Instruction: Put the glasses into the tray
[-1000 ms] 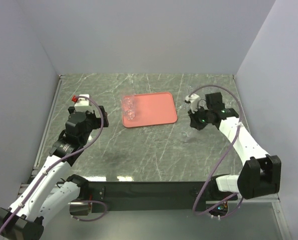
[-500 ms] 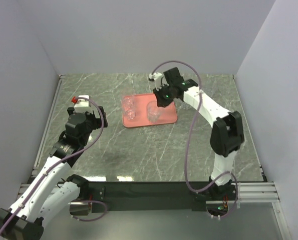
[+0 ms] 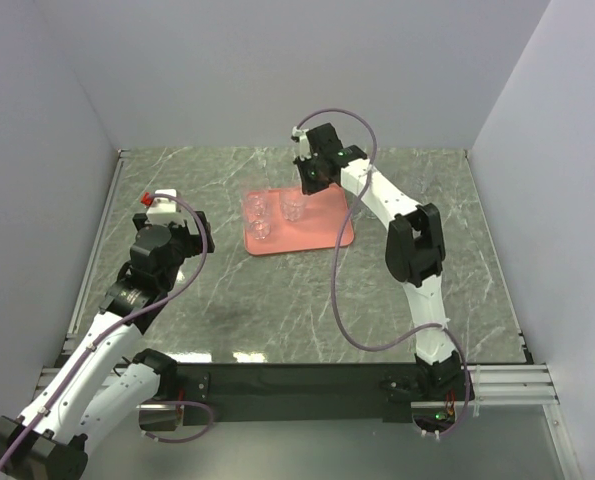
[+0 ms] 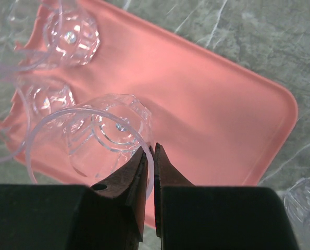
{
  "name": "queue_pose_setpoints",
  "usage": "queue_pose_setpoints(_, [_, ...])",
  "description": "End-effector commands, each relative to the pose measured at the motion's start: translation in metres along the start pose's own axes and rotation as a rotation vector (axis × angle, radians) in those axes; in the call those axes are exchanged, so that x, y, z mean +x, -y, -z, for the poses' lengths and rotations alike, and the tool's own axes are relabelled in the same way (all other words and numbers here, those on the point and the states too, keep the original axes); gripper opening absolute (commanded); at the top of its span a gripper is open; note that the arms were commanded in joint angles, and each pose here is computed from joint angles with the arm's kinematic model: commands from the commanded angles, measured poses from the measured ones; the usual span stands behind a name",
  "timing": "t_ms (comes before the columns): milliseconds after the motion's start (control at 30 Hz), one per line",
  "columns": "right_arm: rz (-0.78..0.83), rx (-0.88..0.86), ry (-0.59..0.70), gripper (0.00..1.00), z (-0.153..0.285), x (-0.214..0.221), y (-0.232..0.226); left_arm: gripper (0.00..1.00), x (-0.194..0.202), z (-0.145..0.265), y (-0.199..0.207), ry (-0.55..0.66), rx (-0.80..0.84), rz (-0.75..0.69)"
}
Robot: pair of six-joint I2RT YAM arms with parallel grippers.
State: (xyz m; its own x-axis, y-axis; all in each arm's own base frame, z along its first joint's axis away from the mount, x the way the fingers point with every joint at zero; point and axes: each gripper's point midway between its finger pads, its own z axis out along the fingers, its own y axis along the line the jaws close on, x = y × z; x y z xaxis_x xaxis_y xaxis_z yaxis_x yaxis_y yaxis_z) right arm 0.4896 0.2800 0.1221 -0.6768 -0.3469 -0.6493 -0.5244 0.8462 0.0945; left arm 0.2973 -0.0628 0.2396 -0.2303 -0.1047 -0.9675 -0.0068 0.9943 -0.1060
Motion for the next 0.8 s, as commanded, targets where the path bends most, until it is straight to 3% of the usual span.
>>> queue_pose_setpoints(0, [-0.038, 0.029, 0.143, 0.00, 0.009, -0.050, -0.001, 0.97, -0.007, -0.003, -0.002, 0.034, -0.010, -0.010])
queue_pose_setpoints(633, [-0.020, 0.081, 0.194, 0.02, -0.038, -0.063, -0.001, 0.97, -0.006, -0.005, -0.002, 0.031, -0.011, -0.017])
queue_pose_setpoints(767, [-0.016, 0.084, 0.189, 0.13, -0.044, -0.061, -0.001, 0.97, -0.006, -0.005, -0.002, 0.033, -0.010, -0.018])
